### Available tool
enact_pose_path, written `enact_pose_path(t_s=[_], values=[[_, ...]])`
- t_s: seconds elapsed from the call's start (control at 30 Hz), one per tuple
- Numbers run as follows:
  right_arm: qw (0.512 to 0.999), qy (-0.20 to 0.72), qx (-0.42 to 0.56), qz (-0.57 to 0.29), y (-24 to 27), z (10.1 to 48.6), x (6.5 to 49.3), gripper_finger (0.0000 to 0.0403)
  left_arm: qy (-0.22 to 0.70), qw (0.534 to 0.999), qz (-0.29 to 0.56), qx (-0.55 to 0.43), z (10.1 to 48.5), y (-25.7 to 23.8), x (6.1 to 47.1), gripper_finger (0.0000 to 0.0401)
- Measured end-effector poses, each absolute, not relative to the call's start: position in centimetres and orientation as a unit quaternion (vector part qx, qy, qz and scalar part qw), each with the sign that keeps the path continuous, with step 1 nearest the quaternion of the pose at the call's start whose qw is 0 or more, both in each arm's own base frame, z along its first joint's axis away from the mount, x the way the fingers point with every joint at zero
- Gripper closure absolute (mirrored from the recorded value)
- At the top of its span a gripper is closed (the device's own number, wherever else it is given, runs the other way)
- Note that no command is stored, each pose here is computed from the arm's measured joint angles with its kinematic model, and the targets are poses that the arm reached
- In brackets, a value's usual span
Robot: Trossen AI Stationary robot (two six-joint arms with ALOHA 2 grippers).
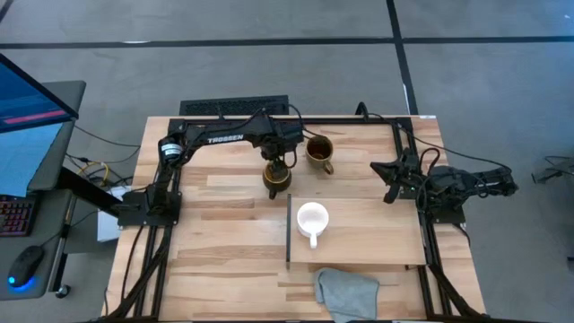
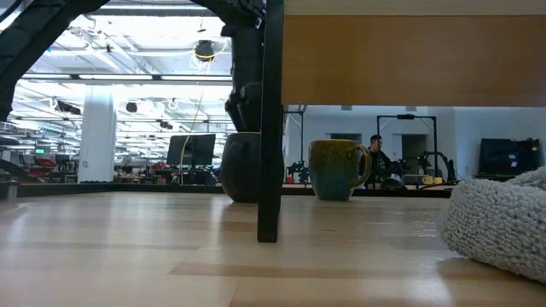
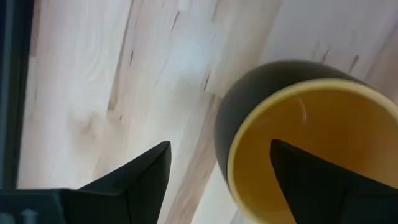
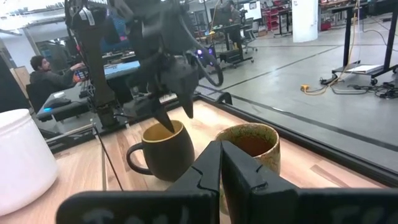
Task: Stack small to large cups/mugs on shelf
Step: Put the black mug on the shelf
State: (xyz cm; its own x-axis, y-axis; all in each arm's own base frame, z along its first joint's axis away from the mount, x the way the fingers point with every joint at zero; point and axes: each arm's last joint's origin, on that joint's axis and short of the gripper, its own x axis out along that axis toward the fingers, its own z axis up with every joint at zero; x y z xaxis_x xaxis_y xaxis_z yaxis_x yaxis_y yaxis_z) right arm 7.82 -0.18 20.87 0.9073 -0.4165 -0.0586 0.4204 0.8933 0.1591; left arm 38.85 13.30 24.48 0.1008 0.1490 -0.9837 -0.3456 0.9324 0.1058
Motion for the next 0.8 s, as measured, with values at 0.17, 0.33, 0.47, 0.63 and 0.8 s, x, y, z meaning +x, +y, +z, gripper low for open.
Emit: enact_pose_path(t_s=[0.17,0.33,0.47,0.63,0.8], values=[[0.973,0.012,0.084,-0.215,-0.2,20.9,7.8,0.0369,0.666,0.723,0.168,-0.075,27.2,13.1,38.2,0.0135],[0.973,0.012,0.084,-0.215,-0.2,20.9,7.8,0.0369,0.644,0.734,0.208,-0.054,30.9,13.2,38.0,0.0135],[0.973,0.012,0.084,-0.215,-0.2,20.9,7.8,0.0369,0.595,0.767,0.239,-0.017,34.3,13.2,38.2,0.0135],[0.973,0.014,0.083,-0.215,-0.2,20.8,7.8,0.0369,0.532,0.814,0.231,0.017,37.9,12.5,38.4,0.0135],[0.973,0.033,0.075,-0.217,-0.2,20.4,7.8,0.0369,0.478,0.848,0.223,0.039,40.2,11.4,37.6,0.0135]])
